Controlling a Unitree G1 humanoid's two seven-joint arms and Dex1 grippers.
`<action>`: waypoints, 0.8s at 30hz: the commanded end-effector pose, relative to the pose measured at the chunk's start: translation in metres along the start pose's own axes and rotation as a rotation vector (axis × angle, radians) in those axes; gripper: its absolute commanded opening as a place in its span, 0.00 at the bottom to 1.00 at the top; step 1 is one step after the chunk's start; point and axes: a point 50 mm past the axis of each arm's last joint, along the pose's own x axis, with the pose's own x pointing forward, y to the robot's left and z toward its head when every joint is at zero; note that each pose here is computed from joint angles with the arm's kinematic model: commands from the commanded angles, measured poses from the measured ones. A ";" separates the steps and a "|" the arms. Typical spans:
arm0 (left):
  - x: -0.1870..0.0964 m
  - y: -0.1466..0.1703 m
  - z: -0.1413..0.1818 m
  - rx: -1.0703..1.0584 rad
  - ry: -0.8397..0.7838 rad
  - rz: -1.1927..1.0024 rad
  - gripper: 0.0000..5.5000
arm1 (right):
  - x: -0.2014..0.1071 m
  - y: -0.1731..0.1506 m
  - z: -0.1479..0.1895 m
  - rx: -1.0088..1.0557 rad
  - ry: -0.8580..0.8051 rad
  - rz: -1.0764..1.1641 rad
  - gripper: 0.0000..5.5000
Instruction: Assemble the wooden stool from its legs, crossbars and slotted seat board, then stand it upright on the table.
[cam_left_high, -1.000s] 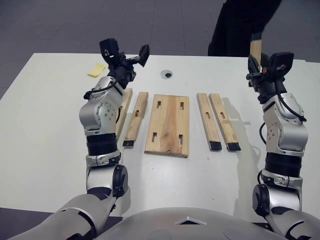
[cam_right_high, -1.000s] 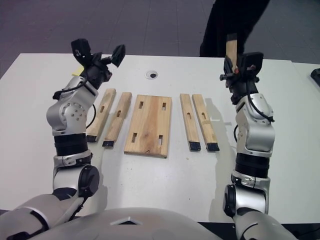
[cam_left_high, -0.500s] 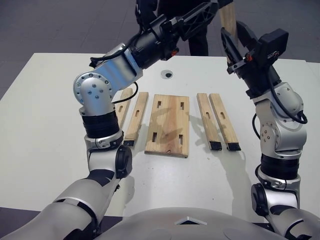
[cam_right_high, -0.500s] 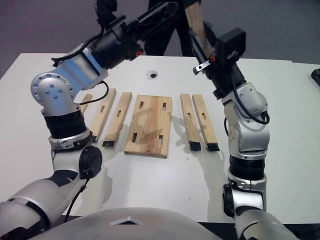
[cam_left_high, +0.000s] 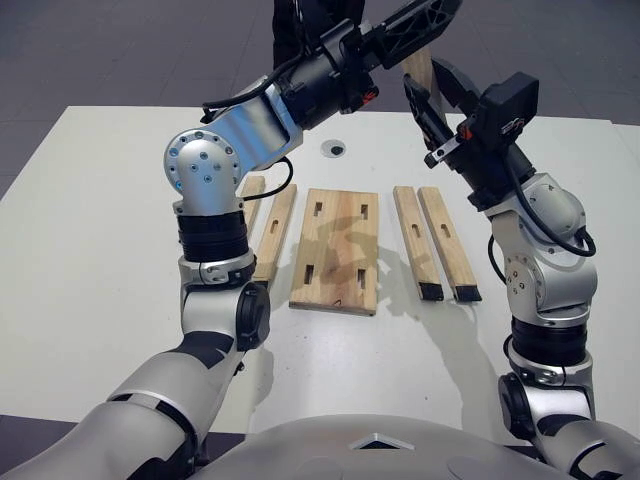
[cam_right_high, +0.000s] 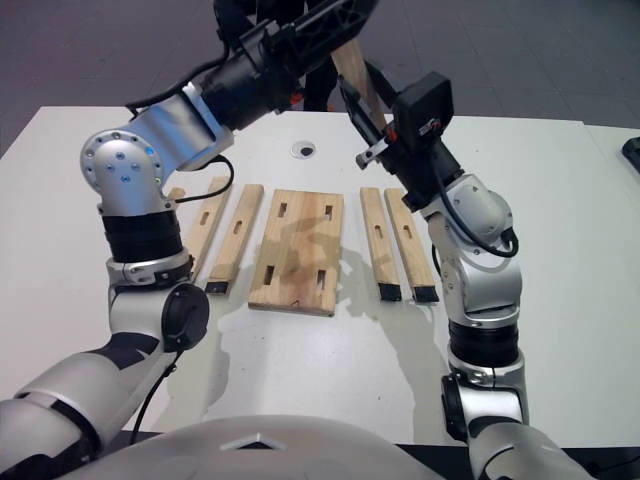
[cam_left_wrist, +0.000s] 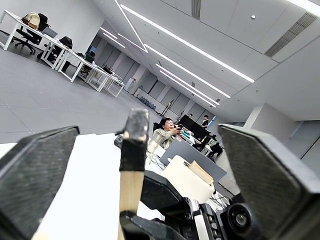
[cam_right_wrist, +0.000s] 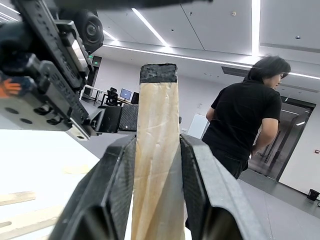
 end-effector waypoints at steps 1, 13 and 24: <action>0.000 0.002 -0.004 0.005 0.014 0.017 0.77 | -0.001 0.003 -0.002 -0.007 0.012 0.017 0.23; -0.001 0.005 -0.011 0.005 0.030 0.033 0.40 | 0.000 0.004 -0.006 -0.015 0.029 0.019 0.23; -0.003 0.009 -0.013 0.014 0.032 0.059 0.10 | -0.001 0.005 -0.011 -0.017 0.041 0.012 0.23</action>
